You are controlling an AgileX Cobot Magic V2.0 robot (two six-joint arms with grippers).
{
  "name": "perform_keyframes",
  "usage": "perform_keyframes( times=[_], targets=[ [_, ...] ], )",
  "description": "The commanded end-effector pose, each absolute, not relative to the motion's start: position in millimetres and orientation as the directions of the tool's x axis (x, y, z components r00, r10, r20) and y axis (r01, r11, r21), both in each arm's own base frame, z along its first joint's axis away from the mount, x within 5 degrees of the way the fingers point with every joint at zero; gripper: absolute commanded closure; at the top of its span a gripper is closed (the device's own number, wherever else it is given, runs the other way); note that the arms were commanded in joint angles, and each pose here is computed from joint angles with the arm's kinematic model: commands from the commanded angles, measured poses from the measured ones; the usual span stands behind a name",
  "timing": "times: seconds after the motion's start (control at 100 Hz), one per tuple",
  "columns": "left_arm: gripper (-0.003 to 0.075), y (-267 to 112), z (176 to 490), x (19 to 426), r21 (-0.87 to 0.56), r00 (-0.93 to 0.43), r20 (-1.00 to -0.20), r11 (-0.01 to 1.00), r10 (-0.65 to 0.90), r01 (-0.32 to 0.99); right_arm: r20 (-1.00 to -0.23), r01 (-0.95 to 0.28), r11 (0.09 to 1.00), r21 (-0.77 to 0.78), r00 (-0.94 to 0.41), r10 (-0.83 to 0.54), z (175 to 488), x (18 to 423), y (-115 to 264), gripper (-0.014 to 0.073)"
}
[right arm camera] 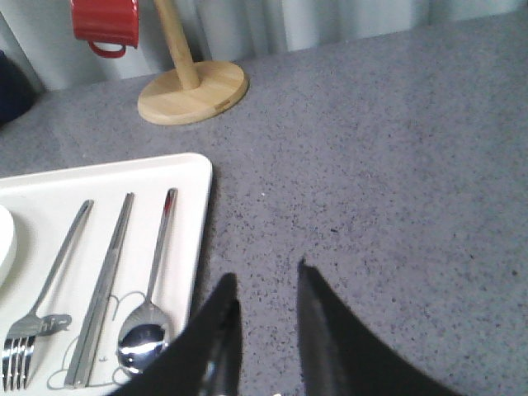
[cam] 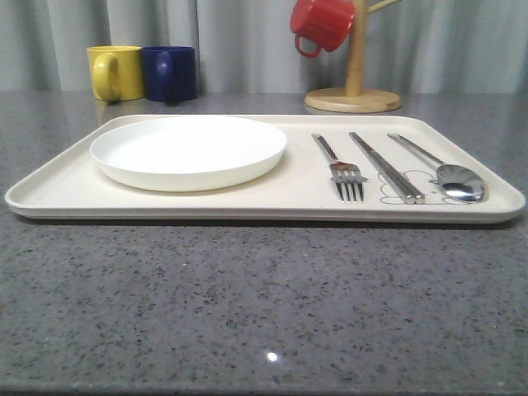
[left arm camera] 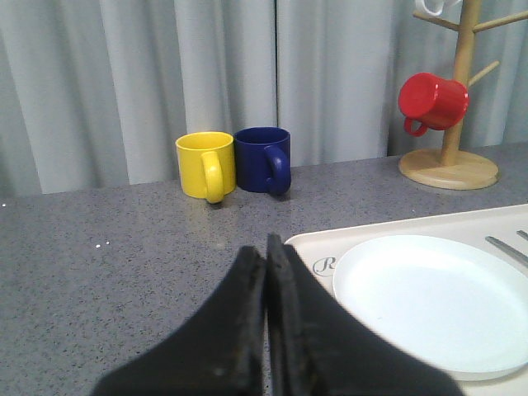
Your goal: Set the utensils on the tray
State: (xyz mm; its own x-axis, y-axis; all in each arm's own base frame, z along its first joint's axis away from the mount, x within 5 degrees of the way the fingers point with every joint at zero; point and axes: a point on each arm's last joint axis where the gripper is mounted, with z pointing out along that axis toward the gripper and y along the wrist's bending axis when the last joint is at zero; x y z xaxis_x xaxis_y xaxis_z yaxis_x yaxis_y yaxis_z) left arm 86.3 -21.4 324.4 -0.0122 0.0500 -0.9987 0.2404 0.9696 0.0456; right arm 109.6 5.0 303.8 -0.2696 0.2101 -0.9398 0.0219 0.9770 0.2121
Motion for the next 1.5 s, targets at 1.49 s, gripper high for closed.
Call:
perform_keyframes(
  times=[1.49],
  targets=[
    [0.0738,-19.9,339.7,86.2,0.027,0.079,-0.997,0.975,0.009,0.222,-0.993,-0.065,0.991,0.117,-0.021,0.116,296.8,82.9,5.5,0.0663]
  ],
)
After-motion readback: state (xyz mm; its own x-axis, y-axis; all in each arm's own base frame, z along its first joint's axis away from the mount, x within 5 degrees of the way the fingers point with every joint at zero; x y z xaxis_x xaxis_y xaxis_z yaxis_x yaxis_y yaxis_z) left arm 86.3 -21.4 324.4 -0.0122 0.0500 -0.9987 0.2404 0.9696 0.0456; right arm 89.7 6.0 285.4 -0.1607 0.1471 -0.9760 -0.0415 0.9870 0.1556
